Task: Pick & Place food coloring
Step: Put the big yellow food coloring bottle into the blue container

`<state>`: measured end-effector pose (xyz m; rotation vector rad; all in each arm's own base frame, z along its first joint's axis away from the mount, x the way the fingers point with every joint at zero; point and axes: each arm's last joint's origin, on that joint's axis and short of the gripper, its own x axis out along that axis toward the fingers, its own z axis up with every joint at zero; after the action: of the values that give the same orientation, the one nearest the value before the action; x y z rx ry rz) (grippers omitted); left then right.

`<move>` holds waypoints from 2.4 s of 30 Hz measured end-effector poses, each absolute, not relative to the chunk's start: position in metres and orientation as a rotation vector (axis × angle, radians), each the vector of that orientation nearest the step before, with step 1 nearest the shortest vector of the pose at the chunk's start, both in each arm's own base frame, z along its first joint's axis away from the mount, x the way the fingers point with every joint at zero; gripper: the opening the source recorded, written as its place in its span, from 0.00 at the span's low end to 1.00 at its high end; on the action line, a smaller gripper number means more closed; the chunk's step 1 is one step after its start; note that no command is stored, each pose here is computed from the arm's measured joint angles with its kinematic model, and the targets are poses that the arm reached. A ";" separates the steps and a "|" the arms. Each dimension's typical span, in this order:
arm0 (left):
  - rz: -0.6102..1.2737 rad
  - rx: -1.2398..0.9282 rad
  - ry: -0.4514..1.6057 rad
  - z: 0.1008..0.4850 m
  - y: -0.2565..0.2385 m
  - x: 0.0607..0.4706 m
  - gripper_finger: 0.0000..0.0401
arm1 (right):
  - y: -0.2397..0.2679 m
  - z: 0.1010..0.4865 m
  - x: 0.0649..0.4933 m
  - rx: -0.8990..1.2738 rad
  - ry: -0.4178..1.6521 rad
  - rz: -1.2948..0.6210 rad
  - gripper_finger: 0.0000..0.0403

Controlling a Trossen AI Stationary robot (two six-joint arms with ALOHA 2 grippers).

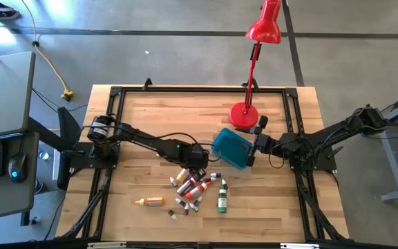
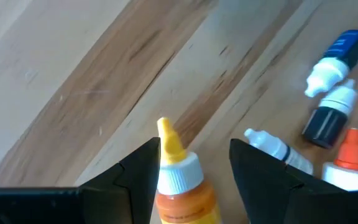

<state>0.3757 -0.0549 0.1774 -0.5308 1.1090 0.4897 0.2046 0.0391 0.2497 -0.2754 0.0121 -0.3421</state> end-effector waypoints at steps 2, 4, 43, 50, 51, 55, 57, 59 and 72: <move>0.500 -0.548 1.108 0.177 -0.055 0.376 0.47 | 0.039 0.250 0.205 -0.275 0.012 -0.342 0.38; 0.501 -0.551 1.106 0.177 -0.055 0.376 0.47 | 0.039 0.250 0.205 -0.275 0.012 -0.342 0.38; 0.553 -0.616 1.213 0.154 -0.056 0.376 0.47 | 0.039 0.250 0.205 -0.277 0.012 -0.331 0.38; 0.549 -0.619 1.222 0.153 -0.057 0.375 0.46 | 0.039 0.250 0.205 -0.277 0.012 -0.332 0.38; 0.550 -0.618 1.223 0.153 -0.057 0.375 0.44 | 0.039 0.250 0.205 -0.277 0.012 -0.332 0.38; 0.550 -0.615 1.231 0.153 -0.057 0.374 0.36 | 0.039 0.250 0.205 -0.277 0.012 -0.332 0.38; 0.550 -0.614 1.231 0.153 -0.057 0.374 0.31 | 0.039 0.250 0.205 -0.277 0.012 -0.332 0.38; 0.552 -0.613 1.227 0.153 -0.056 0.375 0.27 | 0.039 0.250 0.205 -0.277 0.012 -0.332 0.38; 0.530 -0.600 1.234 0.153 -0.052 0.376 0.31 | 0.041 0.250 0.205 -0.274 0.004 -0.285 0.38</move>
<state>0.3759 -0.0516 0.1526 -0.5995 1.2344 0.5298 0.2051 0.0407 0.2497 -0.2744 0.0038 -0.2853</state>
